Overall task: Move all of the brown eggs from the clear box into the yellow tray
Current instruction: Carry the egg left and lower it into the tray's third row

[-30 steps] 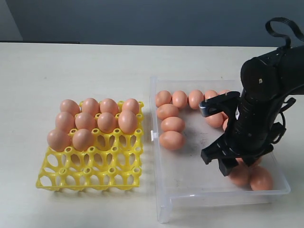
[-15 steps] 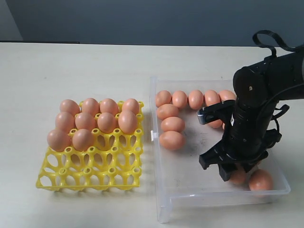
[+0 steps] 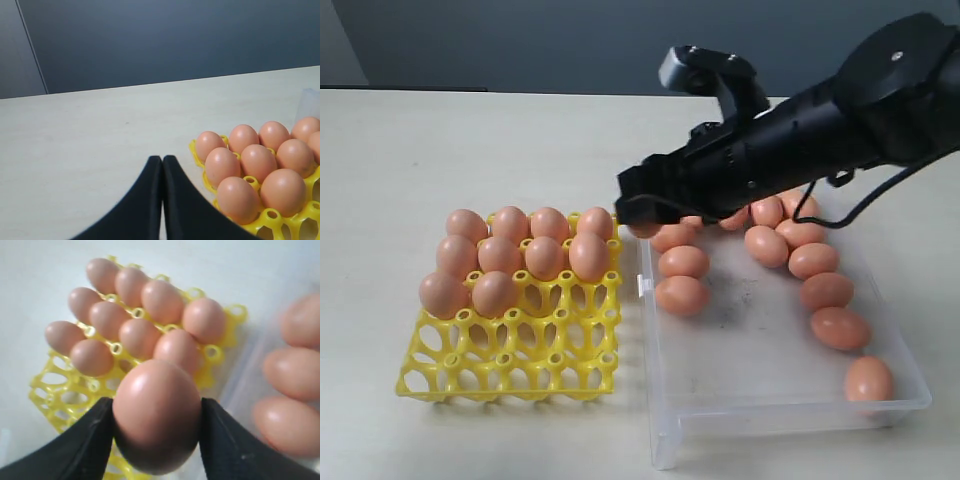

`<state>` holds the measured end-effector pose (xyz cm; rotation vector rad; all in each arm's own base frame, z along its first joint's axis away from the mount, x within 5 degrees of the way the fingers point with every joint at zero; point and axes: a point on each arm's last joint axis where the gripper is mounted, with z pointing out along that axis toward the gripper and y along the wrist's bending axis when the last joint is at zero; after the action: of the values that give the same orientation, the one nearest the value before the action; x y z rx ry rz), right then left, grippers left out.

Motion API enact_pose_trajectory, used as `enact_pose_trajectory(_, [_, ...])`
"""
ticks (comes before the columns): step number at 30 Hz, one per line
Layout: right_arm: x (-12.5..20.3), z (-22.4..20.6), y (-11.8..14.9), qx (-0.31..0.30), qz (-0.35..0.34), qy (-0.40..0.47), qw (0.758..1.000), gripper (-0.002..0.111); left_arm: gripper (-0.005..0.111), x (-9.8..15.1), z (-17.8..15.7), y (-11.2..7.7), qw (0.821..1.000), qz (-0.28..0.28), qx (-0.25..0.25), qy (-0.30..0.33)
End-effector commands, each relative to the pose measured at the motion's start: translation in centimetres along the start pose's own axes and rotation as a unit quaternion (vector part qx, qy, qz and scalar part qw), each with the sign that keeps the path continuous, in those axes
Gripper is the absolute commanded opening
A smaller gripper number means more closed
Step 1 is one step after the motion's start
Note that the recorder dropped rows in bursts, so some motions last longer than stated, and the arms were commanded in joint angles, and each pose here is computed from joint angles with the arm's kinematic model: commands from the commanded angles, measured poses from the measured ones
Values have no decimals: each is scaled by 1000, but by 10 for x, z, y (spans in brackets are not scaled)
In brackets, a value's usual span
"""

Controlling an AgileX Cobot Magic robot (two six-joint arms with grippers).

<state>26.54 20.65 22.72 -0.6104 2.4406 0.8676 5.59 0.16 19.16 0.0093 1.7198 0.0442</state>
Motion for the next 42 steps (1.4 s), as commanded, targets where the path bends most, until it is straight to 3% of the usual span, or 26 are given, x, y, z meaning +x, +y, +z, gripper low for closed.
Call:
enact_pose_trajectory(1, [9, 42, 18, -60, -30, -11, 998, -1, 0, -1, 0, -1, 1000, -1, 5, -6])
enact_pose_trajectory(7, [23, 81, 29, -103, -50, -26, 993, -1, 0, -1, 0, -1, 1000, -1, 5, -6])
enact_pose_trajectory(21, [24, 115, 16, -87, -70, -9, 994, -1, 0, -1, 0, -1, 1000, -1, 5, -6])
enact_pose_trajectory(25, [21, 115, 17, -86, -80, -14, 993, 33, 0, -1, 0, -1, 1000, -1, 5, -6])
enact_pose_trajectory(28, [22, 115, 17, -88, -84, -12, 992, 47, 0, -1, 0, -1, 1000, -1, 5, -6])
enact_pose_trajectory(37, [23, 115, 17, -86, -95, -8, 992, 46, 0, -1, 0, -1, 1000, -1, 5, -6])
enact_pose_trajectory(42, [23, 115, 16, -83, -101, -5, 991, 54, 0, -1, 0, -1, 1000, -1, 5, -6])
